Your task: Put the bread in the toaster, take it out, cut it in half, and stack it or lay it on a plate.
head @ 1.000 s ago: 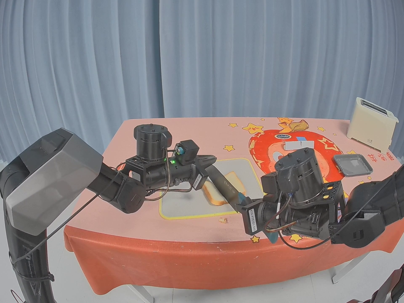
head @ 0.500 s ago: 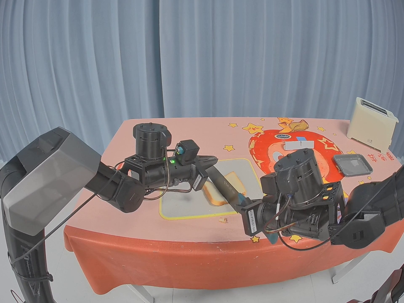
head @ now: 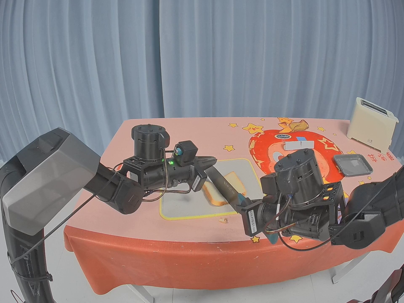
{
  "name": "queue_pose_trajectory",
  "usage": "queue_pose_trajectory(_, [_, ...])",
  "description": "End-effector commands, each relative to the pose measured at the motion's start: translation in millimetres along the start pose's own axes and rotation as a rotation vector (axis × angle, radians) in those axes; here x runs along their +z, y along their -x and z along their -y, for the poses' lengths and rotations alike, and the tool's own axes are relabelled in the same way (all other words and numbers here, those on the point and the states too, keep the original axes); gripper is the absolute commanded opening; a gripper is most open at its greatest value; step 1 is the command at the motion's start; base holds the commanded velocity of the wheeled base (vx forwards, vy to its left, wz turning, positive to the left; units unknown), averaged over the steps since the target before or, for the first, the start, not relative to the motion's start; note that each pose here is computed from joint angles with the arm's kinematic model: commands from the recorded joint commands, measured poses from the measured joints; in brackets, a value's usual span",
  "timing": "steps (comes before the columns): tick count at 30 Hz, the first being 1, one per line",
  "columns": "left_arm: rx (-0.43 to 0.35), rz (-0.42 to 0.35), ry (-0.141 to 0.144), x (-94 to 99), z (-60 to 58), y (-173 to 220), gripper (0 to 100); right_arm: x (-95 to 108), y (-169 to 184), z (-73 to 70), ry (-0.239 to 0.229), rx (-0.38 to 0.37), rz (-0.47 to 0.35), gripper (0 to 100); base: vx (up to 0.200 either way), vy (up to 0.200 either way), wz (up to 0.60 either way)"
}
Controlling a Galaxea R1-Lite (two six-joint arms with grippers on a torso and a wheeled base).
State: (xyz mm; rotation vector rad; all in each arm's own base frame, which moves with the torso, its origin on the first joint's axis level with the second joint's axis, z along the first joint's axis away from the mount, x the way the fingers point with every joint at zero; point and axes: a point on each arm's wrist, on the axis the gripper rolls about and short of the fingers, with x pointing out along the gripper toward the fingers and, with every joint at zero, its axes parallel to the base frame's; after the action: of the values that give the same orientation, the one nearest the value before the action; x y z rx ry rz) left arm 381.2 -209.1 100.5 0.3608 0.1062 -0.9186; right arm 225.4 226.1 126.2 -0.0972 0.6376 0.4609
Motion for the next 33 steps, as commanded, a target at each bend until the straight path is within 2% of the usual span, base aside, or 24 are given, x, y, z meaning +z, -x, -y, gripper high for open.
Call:
queue_pose_trajectory(1, [-0.003,-0.013,0.005,-4.1,0.6,-1,0,0,1,0.6,-0.001,-0.001,0.001,0,0.0,0.0,0.0])
queue_pose_trajectory(7, [-0.011,-0.027,0.019,-8.7,3.1,-1,0,0,0,2.1,-0.003,-0.005,-0.002,0,0.0,0.0,0.0])
queue_pose_trajectory(10, [-0.012,-0.025,0.035,-7.9,3.4,-1,0,-1,-1,2.5,-0.004,-0.007,-0.005,0,0.0,0.0,0.0])
queue_pose_trajectory(13, [-0.004,-0.003,0.076,-0.5,0.4,-2,0,-1,-2,2.0,-0.002,-0.006,-0.006,0,0.0,0.0,0.0])
queue_pose_trajectory(14, [-0.003,0.0,0.081,0.1,0.1,-2,0,-1,-1,2.0,-0.003,-0.006,-0.005,0,0.0,0.0,0.0])
queue_pose_trajectory(16, [0.0,0.022,0.125,7.8,-0.8,-2,0,0,0,2.1,-0.003,-0.007,-0.001,0,0.0,0.0,0.0])
queue_pose_trajectory(17, [0.0,0.022,0.125,7.8,-0.8,-2,0,0,0,2.1,-0.003,-0.007,-0.001,0,0.0,0.0,0.0])
queue_pose_trajectory(18, [0.002,0.035,0.144,11.3,-1.8,-3,0,0,1,1.7,-0.005,-0.003,0.001,0,0.0,0.0,0.0])
queue_pose_trajectory(22, [0.01,0.078,0.133,23.9,-6.4,-6,0,-1,0,0.9,0.0,-0.006,-0.006,0,0.0,0.0,0.0])
queue_pose_trajectory(26, [-0.008,0.072,0.134,23.5,-1.0,-7,0,-2,0,-0.9,0.004,-0.002,-0.006,0,0.0,0.0,0.0])
queue_pose_trajectory(33, [-0.045,-0.026,0.16,-6.6,14.7,-5,0,2,1,-1.1,0.001,0.0,0.008,0,0.0,0.0,0.0])
